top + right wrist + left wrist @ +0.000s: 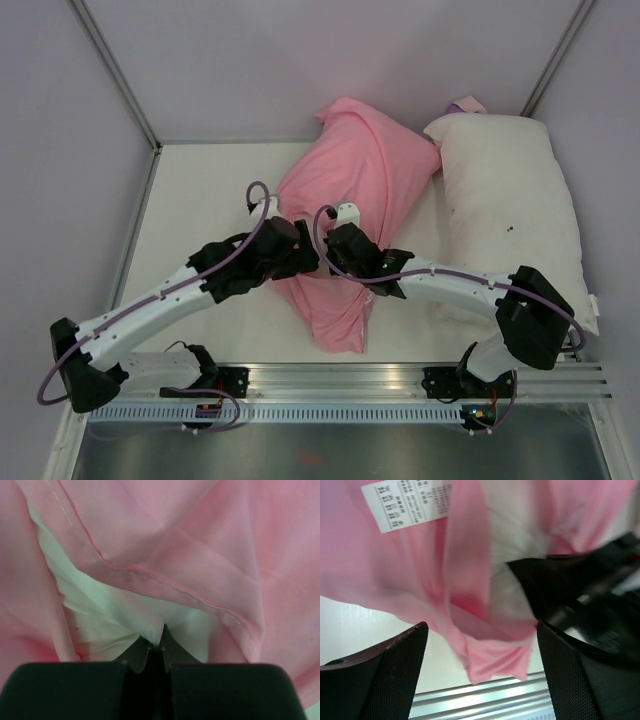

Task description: Remove the pillowcase from the pillow

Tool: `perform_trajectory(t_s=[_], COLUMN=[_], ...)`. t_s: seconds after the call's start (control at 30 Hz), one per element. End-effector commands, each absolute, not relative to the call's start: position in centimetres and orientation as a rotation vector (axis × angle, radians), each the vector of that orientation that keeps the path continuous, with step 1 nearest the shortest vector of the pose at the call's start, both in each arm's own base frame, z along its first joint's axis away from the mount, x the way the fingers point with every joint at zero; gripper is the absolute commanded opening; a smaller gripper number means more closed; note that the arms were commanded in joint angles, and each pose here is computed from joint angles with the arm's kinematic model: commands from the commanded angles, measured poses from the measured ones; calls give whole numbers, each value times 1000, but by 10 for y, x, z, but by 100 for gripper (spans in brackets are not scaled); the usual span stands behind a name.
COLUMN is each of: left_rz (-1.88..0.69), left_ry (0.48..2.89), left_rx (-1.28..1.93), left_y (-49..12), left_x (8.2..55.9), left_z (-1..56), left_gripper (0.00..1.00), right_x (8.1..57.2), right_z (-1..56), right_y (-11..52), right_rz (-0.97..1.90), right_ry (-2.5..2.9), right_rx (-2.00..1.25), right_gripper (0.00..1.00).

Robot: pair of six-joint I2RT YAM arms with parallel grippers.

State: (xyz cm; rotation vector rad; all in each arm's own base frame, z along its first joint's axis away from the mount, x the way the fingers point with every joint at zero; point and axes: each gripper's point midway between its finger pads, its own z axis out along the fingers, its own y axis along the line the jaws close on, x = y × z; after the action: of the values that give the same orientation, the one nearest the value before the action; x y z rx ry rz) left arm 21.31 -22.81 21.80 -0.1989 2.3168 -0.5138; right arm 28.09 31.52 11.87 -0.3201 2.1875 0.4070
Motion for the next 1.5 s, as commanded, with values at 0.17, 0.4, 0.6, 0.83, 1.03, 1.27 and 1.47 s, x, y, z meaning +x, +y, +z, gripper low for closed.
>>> perform_trajectory(t_s=[0.17, 0.4, 0.6, 0.83, 1.03, 1.27, 1.47], left_rz=[-147, -295, -348, -407, -339, -237, -260], left_ry=[2424, 2404, 2437, 2415, 2400, 2463, 2506], left_rx=[-233, -238, -179, -204, -269, -348, -354], left_y=[-200, -214, -220, -193, -158, -137, -141], left_x=[237, 262, 264, 230, 209, 197, 190], left_z=[174, 176, 164, 146, 135, 96, 70], left_gripper=[94, 93, 55, 13, 2, 2, 2], right_x=[257, 251, 250, 272, 289, 288, 289], right_z=[112, 119, 118, 130, 151, 212, 224], right_y=[292, 288, 283, 243, 202, 160, 132], right_rz=[394, 422, 410, 155, 102, 118, 96], right_ry=[2259, 2249, 2250, 2225, 2198, 2100, 2073], right_rx=[-352, -351, -337, -180, -57, 44, 115], right_gripper=[0, 0, 0, 0, 0, 0, 0])
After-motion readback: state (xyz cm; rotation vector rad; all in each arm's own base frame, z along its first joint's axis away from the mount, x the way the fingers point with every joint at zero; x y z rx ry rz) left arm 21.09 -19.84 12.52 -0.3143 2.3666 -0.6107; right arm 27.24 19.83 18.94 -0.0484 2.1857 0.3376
